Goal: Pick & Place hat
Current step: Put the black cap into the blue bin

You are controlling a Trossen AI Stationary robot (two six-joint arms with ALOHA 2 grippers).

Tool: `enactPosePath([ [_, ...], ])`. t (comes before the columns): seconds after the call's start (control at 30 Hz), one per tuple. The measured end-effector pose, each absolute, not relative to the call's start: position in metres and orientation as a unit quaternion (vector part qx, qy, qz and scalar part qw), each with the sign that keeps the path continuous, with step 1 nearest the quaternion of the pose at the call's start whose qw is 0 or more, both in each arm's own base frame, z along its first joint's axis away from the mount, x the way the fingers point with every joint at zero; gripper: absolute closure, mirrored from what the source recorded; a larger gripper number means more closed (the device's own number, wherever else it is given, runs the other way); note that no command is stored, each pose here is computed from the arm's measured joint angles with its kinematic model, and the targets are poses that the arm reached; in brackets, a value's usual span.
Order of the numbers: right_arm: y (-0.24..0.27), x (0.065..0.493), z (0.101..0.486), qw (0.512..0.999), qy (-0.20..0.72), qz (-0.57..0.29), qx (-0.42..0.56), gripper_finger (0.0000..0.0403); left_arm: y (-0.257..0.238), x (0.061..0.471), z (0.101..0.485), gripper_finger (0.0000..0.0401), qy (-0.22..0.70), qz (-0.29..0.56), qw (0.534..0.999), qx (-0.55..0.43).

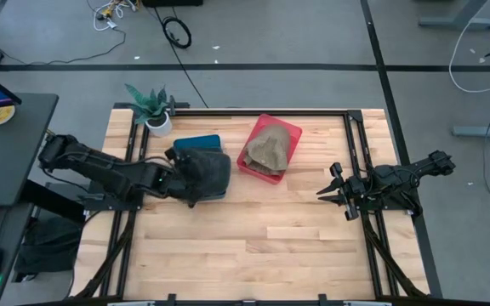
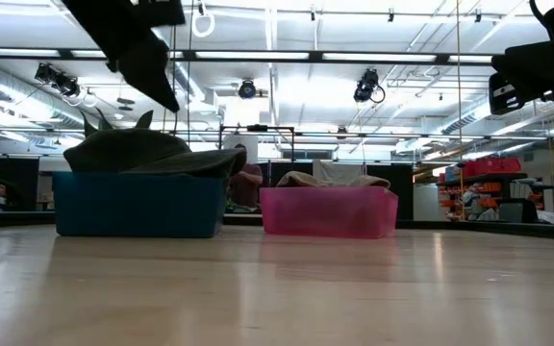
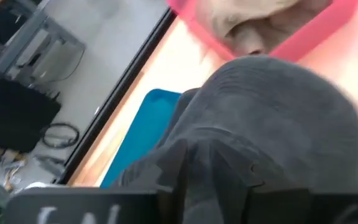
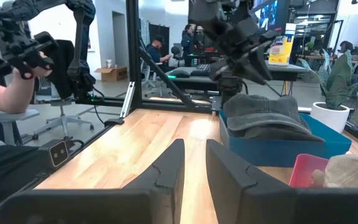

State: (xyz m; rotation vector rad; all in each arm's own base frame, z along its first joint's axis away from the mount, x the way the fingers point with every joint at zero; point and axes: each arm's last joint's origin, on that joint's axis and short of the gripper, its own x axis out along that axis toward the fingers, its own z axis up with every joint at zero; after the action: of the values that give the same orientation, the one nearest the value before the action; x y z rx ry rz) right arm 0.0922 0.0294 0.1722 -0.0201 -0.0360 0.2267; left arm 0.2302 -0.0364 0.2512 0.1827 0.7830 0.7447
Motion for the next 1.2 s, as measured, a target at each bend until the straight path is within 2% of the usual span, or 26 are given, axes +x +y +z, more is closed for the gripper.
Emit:
enactPosePath([
  [0.1,0.029,0.092,0.172,0.993,-0.018,0.113,-0.010,0.0332,-0.027,0.237,0.238,0.0360,0.380,0.366,0.845,0.086],
  [0.2,0.029,0.092,0.172,0.993,-0.018,0.113,-0.010,0.0332,-0.018,0.244,0.210,0.0393,0.394,0.347,0.847,0.086],
  [0.37,0.029,0.092,0.172,0.993,-0.018,0.113,-0.010,0.0332,0.006,0.243,0.154,0.0397,0.434,0.304,0.848,-0.019],
  [0.53,0.029,0.092,0.172,0.993,-0.018,0.113,-0.010,0.0332,0.024,0.230,0.121,0.0398,0.459,0.323,0.822,-0.099],
  [0.93,0.029,0.092,0.172,0.993,-0.018,0.113,-0.010,0.0332,0.013,0.240,0.136,0.0398,0.452,0.295,0.839,-0.065],
  [1.2,0.029,0.092,0.172,0.993,-0.018,0.113,-0.010,0.0332,0.000,0.245,0.156,0.0390,0.482,0.318,0.816,-0.013],
])
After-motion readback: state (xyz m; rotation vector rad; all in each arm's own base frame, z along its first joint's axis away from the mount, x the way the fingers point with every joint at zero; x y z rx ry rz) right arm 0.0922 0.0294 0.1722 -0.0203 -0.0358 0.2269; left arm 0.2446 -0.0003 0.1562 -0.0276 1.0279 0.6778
